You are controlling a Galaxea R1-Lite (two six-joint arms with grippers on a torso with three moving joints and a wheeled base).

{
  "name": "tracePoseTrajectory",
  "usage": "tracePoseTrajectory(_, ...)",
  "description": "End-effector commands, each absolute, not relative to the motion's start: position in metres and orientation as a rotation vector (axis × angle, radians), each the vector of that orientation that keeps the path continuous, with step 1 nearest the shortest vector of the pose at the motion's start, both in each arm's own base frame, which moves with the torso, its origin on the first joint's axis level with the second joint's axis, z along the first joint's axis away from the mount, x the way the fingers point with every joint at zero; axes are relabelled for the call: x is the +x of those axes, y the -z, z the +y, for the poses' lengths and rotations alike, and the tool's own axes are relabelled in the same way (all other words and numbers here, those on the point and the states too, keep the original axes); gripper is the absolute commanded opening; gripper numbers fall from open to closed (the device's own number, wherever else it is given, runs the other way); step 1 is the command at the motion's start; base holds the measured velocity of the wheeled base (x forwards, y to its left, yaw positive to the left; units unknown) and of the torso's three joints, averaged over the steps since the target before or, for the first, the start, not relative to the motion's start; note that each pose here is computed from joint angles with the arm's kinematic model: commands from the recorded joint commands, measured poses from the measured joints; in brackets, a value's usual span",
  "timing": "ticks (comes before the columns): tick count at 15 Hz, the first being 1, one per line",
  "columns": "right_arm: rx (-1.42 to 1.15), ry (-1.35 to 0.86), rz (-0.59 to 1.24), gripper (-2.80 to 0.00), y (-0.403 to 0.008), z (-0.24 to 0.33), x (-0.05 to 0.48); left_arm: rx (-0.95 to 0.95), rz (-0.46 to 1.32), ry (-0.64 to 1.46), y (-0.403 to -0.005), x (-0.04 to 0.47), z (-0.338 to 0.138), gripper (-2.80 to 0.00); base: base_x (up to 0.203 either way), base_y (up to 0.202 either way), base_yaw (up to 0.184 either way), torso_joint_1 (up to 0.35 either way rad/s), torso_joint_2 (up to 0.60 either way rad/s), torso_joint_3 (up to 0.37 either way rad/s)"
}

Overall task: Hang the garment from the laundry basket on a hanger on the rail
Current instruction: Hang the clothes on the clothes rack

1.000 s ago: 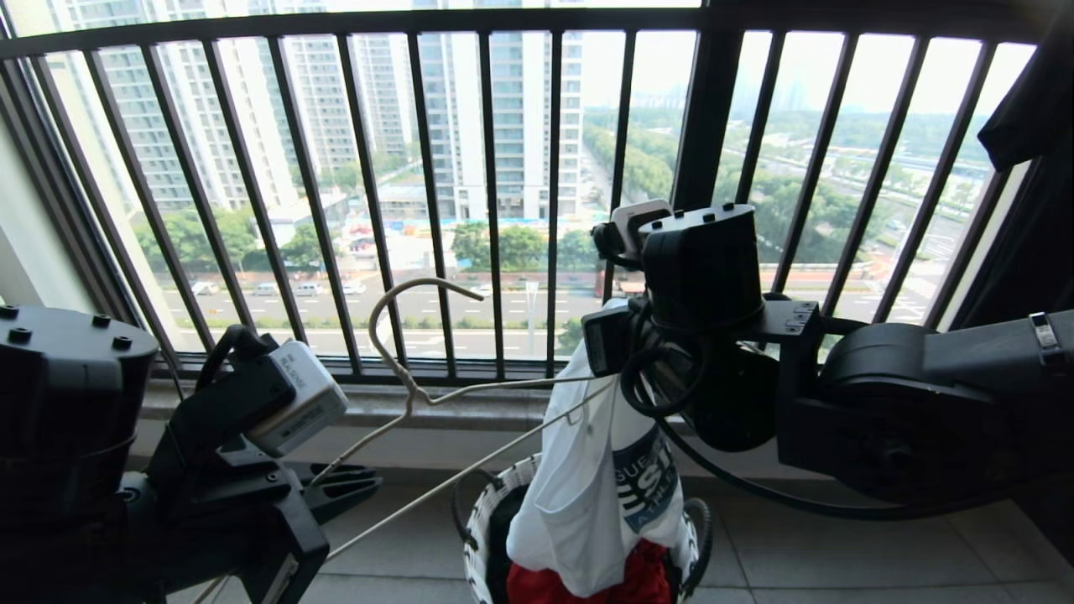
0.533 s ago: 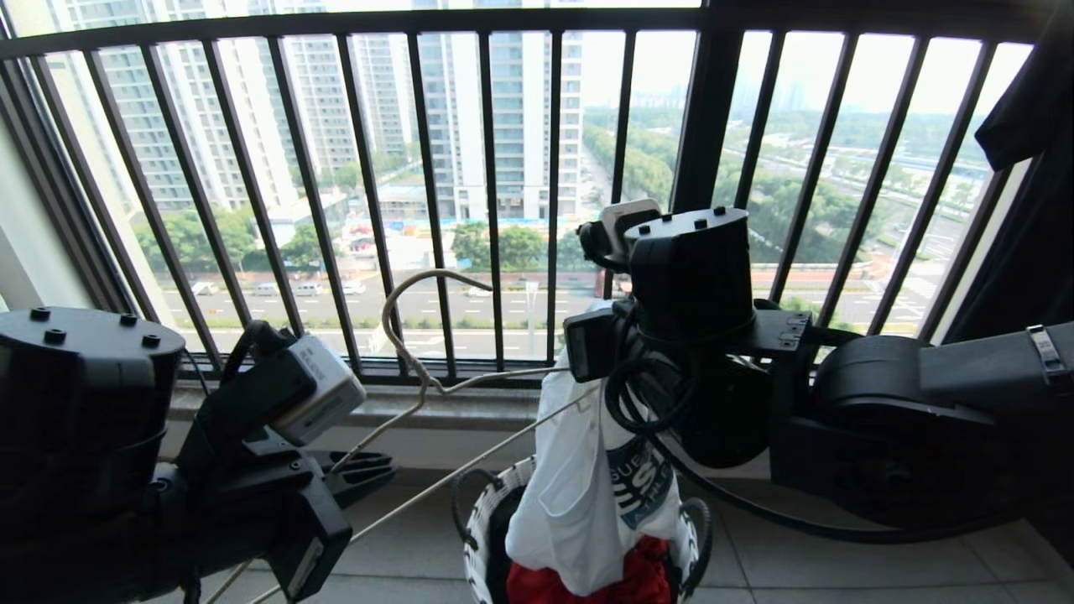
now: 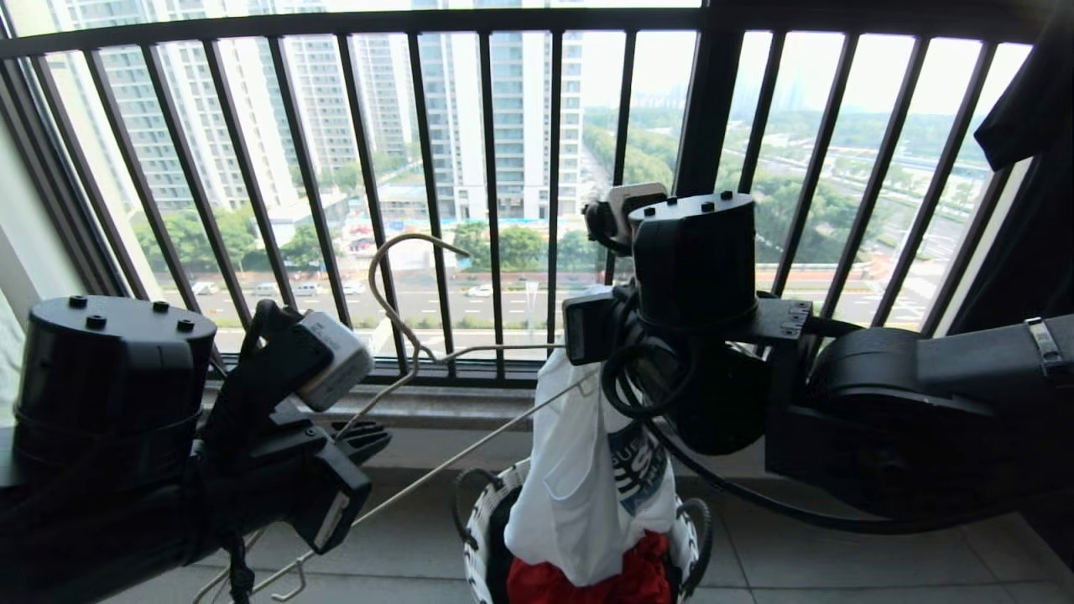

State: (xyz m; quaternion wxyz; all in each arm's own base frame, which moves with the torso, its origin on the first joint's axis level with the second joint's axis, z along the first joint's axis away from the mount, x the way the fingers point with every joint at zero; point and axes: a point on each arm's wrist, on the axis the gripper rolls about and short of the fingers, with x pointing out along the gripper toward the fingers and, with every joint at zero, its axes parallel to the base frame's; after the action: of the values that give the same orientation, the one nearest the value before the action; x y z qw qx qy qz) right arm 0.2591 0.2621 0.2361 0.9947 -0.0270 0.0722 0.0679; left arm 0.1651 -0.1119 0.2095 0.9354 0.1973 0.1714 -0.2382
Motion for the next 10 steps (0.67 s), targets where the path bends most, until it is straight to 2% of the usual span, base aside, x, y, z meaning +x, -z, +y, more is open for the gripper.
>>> tracePoseTrajectory(1,-0.041,-0.099,0.133,-2.80,-0.241,0.254,0.268,0.398,0.318,0.436,-0.212,0.172,-0.115,-2.80,0.000,0.000,0.000,0.000,0.00,0.000)
tracePoseTrajectory(10,-0.027,-0.052,0.118,-2.80,-0.248,0.241,0.280,0.437,0.337,0.268,-0.210,0.185,-0.120,-2.80,0.000,0.000,0.000,0.000,0.00,0.000)
